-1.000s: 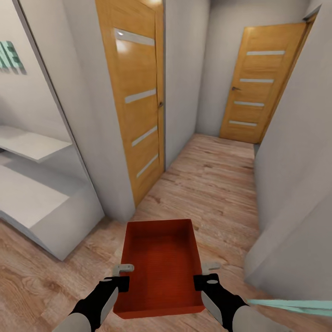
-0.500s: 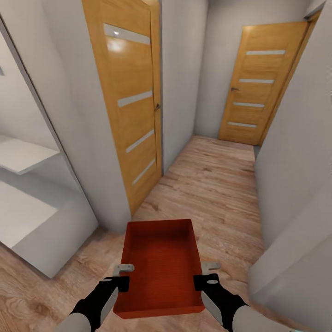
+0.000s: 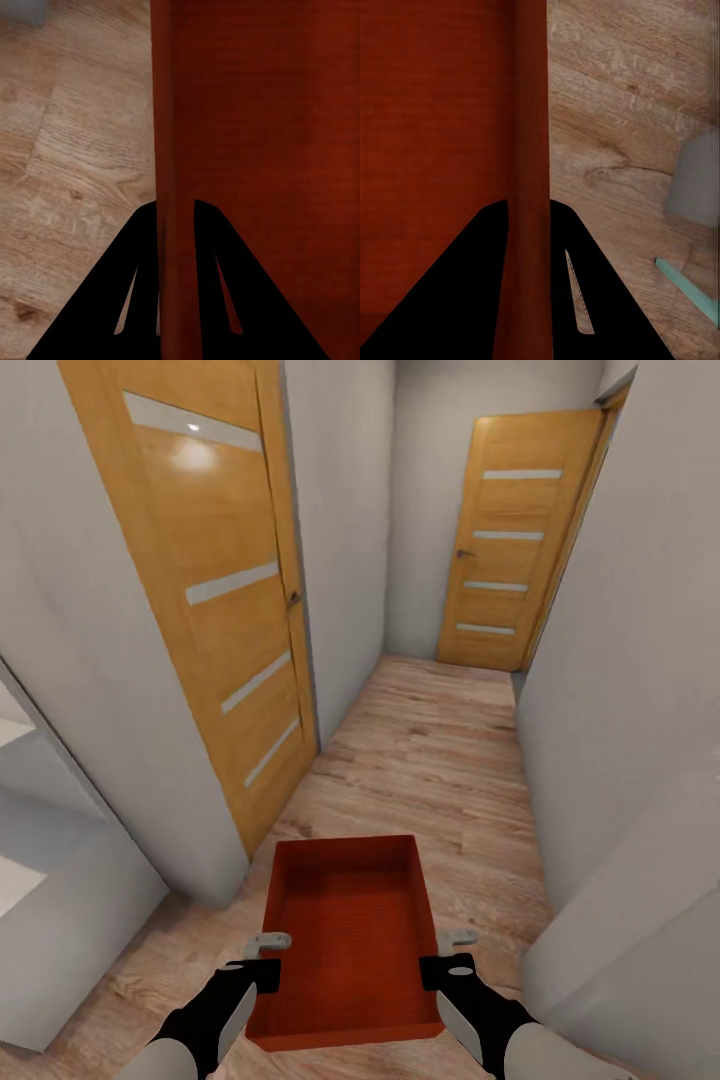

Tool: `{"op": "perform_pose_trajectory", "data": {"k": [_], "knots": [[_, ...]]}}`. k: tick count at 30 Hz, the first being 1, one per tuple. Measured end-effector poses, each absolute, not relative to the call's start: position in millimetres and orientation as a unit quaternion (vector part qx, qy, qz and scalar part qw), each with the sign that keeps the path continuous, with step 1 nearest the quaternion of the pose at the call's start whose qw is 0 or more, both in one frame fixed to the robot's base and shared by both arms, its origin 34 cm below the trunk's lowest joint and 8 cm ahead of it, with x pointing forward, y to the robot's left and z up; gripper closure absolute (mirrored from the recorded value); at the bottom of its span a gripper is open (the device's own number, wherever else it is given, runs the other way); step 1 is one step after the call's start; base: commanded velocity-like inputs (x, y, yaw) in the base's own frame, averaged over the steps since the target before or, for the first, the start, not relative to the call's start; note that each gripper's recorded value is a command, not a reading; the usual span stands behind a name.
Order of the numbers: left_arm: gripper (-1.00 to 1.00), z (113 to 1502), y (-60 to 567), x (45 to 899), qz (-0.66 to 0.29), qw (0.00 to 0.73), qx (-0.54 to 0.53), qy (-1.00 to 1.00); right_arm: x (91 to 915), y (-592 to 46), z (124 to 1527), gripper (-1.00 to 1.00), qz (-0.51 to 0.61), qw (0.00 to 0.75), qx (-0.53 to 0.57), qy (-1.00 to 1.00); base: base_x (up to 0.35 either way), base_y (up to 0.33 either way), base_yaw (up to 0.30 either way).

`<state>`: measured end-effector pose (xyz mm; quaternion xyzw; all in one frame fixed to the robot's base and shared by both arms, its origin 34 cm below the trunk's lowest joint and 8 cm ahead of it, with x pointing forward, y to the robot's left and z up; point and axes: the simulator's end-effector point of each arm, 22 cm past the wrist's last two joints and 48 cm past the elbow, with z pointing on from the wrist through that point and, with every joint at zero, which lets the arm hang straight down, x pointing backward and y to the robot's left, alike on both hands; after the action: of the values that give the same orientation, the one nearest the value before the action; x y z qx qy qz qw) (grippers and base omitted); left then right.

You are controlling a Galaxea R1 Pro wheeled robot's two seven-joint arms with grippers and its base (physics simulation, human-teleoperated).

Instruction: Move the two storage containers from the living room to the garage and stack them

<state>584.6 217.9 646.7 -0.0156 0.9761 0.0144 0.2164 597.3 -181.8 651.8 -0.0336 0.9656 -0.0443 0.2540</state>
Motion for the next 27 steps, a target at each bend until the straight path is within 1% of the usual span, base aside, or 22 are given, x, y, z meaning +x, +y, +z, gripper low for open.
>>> {"op": "perform_pose_trajectory", "data": {"k": [10, 27], "knots": [[1.00, 646.7, 217.9, 584.6, 0.014, 0.216, -0.016, 0.976, 597.3, -181.8, 651.8, 1.00, -0.044, 0.254, -0.034, 0.966, 0.323, 0.000, -0.222], [1.00, 646.7, 218.0, 584.6, 0.015, 0.216, -0.016, 0.976, 597.3, -181.7, 651.8, 1.00, -0.044, 0.254, -0.034, 0.966, 0.324, 0.000, -0.013]]}}
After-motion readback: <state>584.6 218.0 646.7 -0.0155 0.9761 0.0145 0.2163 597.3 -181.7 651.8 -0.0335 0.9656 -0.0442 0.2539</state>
